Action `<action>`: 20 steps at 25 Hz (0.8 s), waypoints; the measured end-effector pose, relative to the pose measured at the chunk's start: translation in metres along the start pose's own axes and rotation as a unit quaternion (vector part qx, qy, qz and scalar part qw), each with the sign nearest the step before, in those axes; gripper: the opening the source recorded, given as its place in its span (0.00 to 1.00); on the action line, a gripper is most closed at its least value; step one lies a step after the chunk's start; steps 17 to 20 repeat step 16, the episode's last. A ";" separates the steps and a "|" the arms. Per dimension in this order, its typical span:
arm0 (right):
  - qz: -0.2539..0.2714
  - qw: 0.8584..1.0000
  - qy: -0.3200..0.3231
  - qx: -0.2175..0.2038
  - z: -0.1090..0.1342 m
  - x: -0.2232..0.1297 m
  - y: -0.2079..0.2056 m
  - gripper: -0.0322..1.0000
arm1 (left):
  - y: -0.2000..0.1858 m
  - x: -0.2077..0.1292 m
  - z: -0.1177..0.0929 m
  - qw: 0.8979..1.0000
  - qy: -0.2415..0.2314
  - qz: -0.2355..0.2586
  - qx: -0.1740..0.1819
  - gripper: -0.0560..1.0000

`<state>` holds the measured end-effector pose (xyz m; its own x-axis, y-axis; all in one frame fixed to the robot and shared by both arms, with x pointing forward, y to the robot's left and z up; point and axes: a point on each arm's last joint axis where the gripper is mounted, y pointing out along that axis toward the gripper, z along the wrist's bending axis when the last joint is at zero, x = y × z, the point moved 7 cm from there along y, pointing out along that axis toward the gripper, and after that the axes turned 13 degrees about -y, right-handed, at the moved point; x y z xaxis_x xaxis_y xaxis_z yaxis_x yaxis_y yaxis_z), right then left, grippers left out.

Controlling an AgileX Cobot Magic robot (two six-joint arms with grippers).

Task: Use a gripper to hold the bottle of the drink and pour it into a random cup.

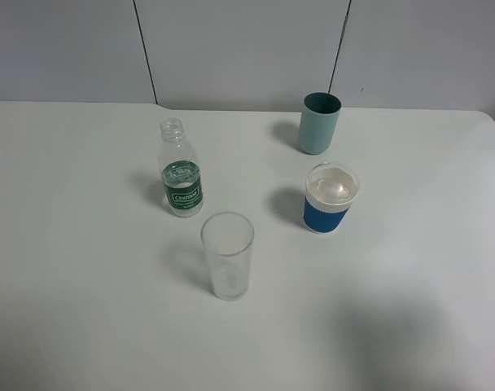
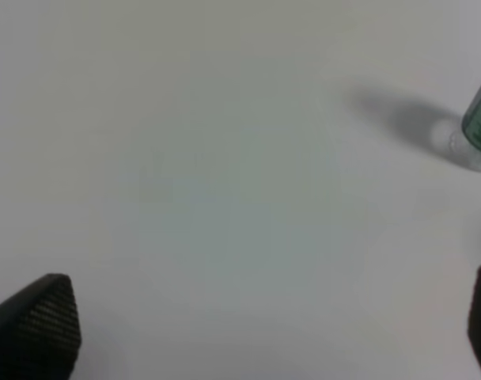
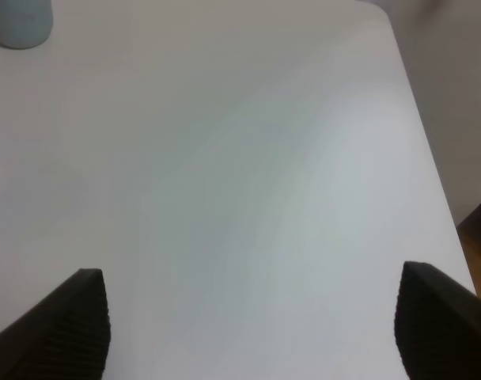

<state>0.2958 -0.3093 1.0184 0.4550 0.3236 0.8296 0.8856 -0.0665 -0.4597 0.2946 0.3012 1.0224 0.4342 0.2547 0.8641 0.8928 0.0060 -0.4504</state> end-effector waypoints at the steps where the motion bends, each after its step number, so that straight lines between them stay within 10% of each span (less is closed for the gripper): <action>1: 0.000 1.000 0.000 0.000 0.000 0.000 0.000 0.75 | 0.000 0.000 0.000 1.000 0.000 0.000 0.000 0.99; 20: 0.000 1.000 0.000 0.000 0.000 0.000 0.000 0.75 | 0.000 0.000 0.000 1.000 0.000 0.000 0.000 0.99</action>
